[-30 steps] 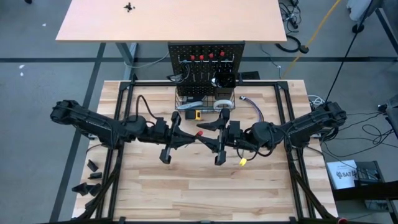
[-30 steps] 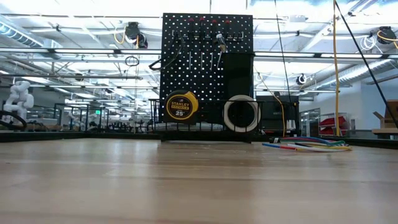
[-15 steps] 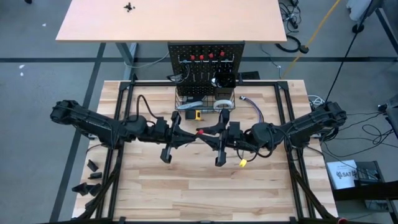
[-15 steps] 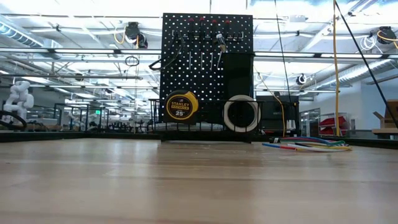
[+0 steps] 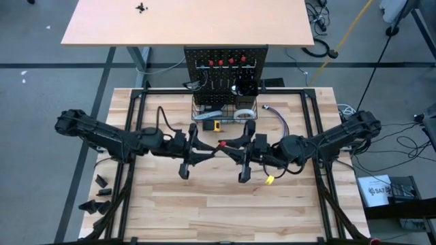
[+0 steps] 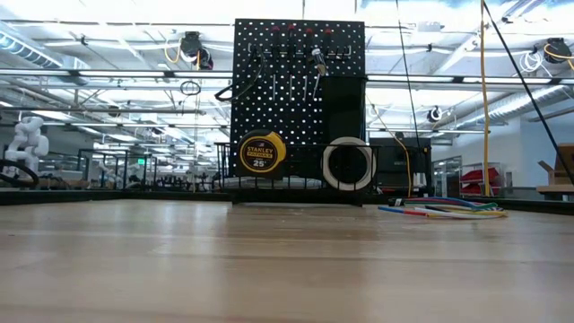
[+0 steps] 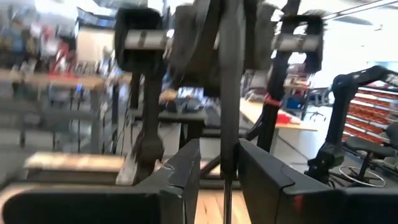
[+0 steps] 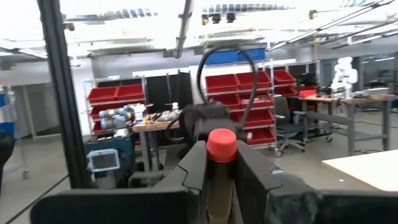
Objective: Hang tools onto peg board
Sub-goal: Hang the screwdriver on the pegboard
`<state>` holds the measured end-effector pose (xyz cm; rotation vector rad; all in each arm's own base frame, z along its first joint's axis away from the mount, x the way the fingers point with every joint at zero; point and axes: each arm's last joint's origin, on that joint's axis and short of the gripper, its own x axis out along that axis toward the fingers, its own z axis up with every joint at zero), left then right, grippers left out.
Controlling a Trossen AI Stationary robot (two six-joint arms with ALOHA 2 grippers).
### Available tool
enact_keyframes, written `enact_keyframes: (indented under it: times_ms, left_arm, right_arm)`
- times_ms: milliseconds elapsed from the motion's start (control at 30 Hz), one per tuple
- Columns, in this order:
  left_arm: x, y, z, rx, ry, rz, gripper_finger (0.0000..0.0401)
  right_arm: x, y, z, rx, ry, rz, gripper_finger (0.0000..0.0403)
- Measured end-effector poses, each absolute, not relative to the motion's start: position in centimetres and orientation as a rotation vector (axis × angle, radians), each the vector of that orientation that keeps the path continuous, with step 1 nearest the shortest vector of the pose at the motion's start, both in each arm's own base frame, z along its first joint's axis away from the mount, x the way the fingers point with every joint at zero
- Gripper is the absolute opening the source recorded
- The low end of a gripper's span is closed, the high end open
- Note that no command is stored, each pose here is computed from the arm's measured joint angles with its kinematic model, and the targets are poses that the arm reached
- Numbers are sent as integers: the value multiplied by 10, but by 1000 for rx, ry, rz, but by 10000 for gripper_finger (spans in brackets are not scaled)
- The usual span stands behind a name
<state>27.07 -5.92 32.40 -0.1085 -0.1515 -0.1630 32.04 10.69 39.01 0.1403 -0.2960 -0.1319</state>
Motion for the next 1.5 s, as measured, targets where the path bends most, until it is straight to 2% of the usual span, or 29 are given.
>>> enact_keyframes:
  times_ms: [233,433,567,933,1200,1500]
  left_arm:
    - [270,-42,315,-257,-3,-131,137]
    - [269,-19,302,-249,134,-18,157]
    - [271,-6,299,-274,124,150,157]
    - [269,18,299,-253,86,428,157]
    - [269,17,298,-240,104,432,158]
    - [255,21,268,-155,454,489,157]
  right_arm:
    - [295,102,403,122,-211,-251,44]
    - [259,90,427,51,-206,-314,44]
    - [236,78,442,-28,-211,-333,44]
    - [187,35,461,-104,-178,-440,44]
    - [191,10,462,-87,-205,-479,44]
    - [226,-39,452,-45,-154,-711,44]
